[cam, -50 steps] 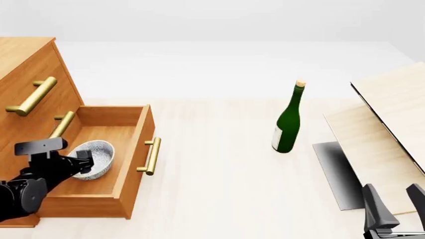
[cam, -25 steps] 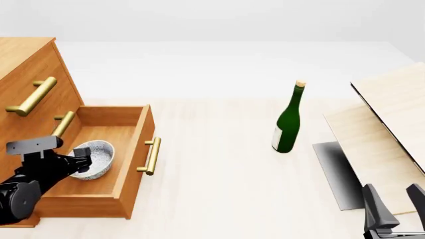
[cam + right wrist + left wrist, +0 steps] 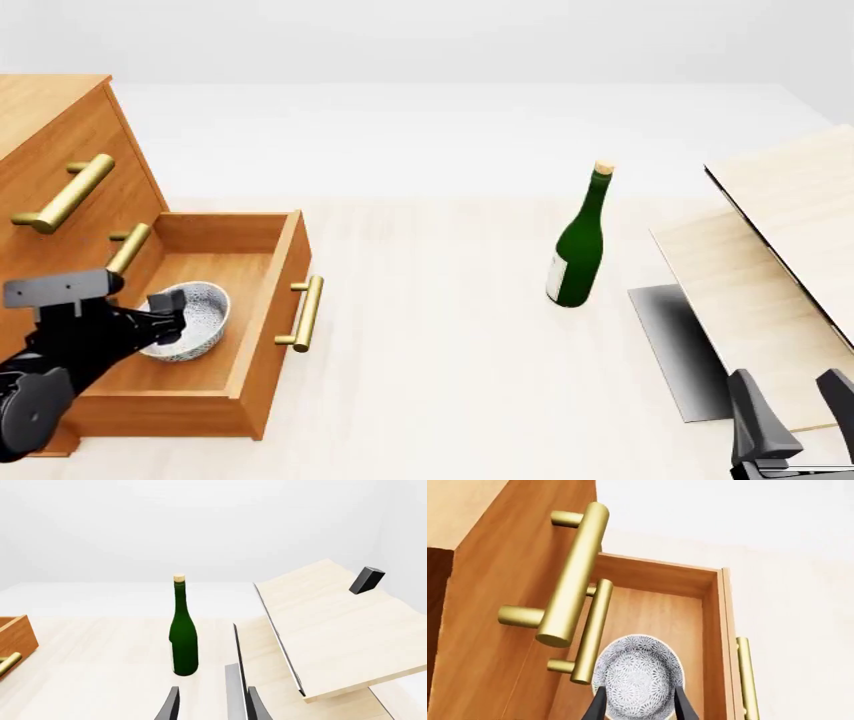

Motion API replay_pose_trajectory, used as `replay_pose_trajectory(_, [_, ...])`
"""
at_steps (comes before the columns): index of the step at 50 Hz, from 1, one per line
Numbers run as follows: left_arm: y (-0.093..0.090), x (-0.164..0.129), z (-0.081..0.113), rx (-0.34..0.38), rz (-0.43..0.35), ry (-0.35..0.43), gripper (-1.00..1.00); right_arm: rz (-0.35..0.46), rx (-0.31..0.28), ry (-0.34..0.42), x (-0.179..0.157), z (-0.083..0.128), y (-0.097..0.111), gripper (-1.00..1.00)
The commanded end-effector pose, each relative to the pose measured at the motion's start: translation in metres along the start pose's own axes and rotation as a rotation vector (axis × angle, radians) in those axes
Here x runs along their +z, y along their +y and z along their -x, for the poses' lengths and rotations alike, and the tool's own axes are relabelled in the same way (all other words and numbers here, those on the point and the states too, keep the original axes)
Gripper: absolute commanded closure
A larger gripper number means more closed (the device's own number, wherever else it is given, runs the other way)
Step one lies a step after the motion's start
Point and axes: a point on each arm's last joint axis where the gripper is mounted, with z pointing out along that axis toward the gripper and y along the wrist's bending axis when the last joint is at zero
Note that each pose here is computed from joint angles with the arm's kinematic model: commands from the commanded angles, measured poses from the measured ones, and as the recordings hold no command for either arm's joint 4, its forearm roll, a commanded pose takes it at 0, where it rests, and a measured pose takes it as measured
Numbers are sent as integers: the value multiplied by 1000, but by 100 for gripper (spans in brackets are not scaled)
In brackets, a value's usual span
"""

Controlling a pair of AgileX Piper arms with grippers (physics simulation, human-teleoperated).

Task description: Put the bowl in the bottom drawer of the cabinet and close it.

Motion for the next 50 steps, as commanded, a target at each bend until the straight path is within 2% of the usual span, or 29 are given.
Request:
replay_pose_trajectory(1, [-5, -11, 6, 20, -24, -31, -100, 0, 1, 0, 0, 0, 0, -100])
replay_pose_trajectory(27, [-23, -27, 6, 64, -111, -64, -100, 0, 0, 0, 0, 0, 0, -100])
replay_pose_trajectory(41, [-36, -32, 5, 89, -175, -62, -100, 0, 0, 0, 0, 0, 0, -100])
replay_pose_trajectory(50, [-50, -40, 5, 105, -247, -58, -100, 0, 0, 0, 0, 0, 0, -100])
